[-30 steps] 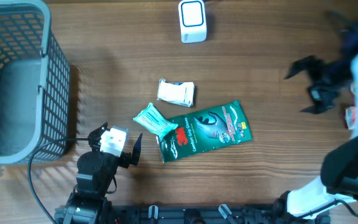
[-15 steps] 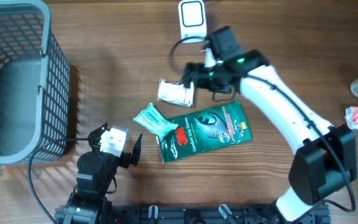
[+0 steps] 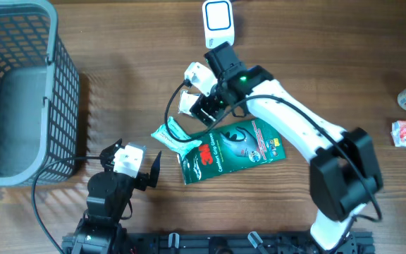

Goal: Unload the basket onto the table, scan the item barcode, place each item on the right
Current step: 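Reach the right gripper to the white packet and grasp it, then lift the white packet with the right gripper to the scanner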

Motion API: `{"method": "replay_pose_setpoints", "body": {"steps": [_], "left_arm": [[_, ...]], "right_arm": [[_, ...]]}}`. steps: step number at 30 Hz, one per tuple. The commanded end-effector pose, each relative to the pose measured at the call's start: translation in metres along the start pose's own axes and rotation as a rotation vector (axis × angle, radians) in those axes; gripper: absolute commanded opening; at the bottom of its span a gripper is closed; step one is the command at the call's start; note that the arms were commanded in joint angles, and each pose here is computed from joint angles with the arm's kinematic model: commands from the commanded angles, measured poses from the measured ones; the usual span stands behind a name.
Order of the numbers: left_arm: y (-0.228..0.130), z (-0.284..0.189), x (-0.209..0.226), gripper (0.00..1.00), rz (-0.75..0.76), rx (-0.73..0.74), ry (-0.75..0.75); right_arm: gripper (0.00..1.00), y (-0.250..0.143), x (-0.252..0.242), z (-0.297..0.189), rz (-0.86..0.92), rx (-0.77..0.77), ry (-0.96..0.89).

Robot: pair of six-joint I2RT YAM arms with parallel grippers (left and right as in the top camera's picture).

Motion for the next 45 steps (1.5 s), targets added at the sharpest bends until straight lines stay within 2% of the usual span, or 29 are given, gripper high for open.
{"method": "replay_pose_setpoints", "body": {"steps": [1, 10, 16, 21, 37, 39, 40, 42, 45], "left_arm": [[-0.002, 0.000, -0.001, 1.00, 0.011, 0.000, -0.008], [-0.002, 0.000, -0.001, 1.00, 0.011, 0.000, -0.008], [-0.002, 0.000, -0.001, 1.00, 0.011, 0.000, -0.008], [-0.002, 0.000, -0.001, 1.00, 0.011, 0.000, -0.008], [-0.002, 0.000, -0.001, 1.00, 0.011, 0.000, -0.008], [-0.002, 0.000, -0.001, 1.00, 0.011, 0.000, -0.008], [-0.002, 0.000, -0.001, 1.00, 0.011, 0.000, -0.008], [-0.002, 0.000, -0.001, 1.00, 0.011, 0.000, -0.008], [-0.002, 0.000, -0.001, 1.00, 0.011, 0.000, -0.008]], "right_arm": [[1.00, 0.001, 0.004, 0.019, -0.066, -0.008, 0.031], [1.00, 0.006, 0.004, 0.052, -0.090, -0.058, 0.059], [1.00, -0.003, -0.004, 0.078, -0.103, -0.019, 0.015], [1.00, -0.007, -0.015, 0.085, -0.128, 0.018, -0.050], [1.00, -0.009, -0.008, 0.104, -0.136, 0.000, -0.010], [0.96, -0.009, -0.005, 0.106, -0.133, 0.003, -0.004], [0.91, -0.008, -0.004, 0.106, -0.126, 0.002, -0.004], [0.72, -0.005, -0.005, 0.104, -0.093, 0.003, 0.000], [0.64, 0.008, -0.003, 0.095, -0.061, -0.029, 0.046]]}}
Point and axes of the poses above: each gripper's point midway between its finger pads, its own z axis out along the fingers, its own x axis along the line the jaws close on, y = z × x, the point moved 4 cm from there along -z, back along the fingers, and after that the axes turned 12 degrees about -z, right-handed, at the moved point
